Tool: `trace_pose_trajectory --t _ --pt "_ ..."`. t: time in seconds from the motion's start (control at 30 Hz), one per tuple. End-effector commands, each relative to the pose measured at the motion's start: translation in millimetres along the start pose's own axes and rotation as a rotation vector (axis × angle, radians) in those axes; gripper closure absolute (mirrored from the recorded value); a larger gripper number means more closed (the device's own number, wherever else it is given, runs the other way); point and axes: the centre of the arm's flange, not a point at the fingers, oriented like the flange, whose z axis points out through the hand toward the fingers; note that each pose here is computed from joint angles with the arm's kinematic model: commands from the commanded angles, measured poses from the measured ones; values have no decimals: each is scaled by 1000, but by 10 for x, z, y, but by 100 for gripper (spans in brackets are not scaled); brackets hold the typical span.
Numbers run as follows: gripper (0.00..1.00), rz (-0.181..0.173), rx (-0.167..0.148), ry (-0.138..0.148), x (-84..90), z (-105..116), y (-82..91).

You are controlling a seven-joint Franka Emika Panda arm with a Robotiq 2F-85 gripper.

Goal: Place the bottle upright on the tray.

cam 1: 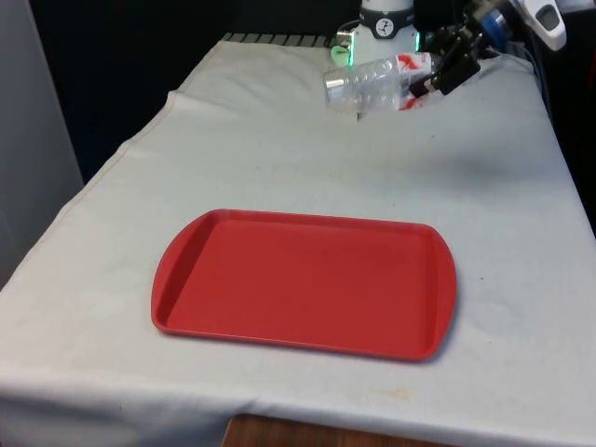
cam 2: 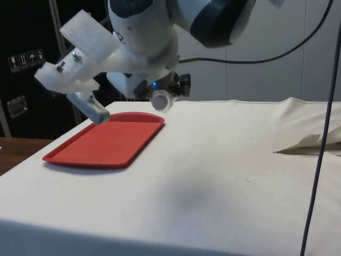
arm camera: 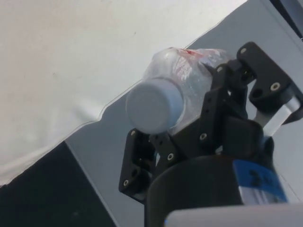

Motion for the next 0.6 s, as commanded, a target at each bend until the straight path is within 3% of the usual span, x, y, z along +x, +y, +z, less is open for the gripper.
trace_pose_trajectory --t 0.0,0.4,0.43,0.57 --pt "67 0 7 7 -42 -20 8" --pt "67 2 19 25 -265 -193 100" --pt "67 3 13 18 -231 -171 92" --pt "67 4 25 34 -350 -251 142"
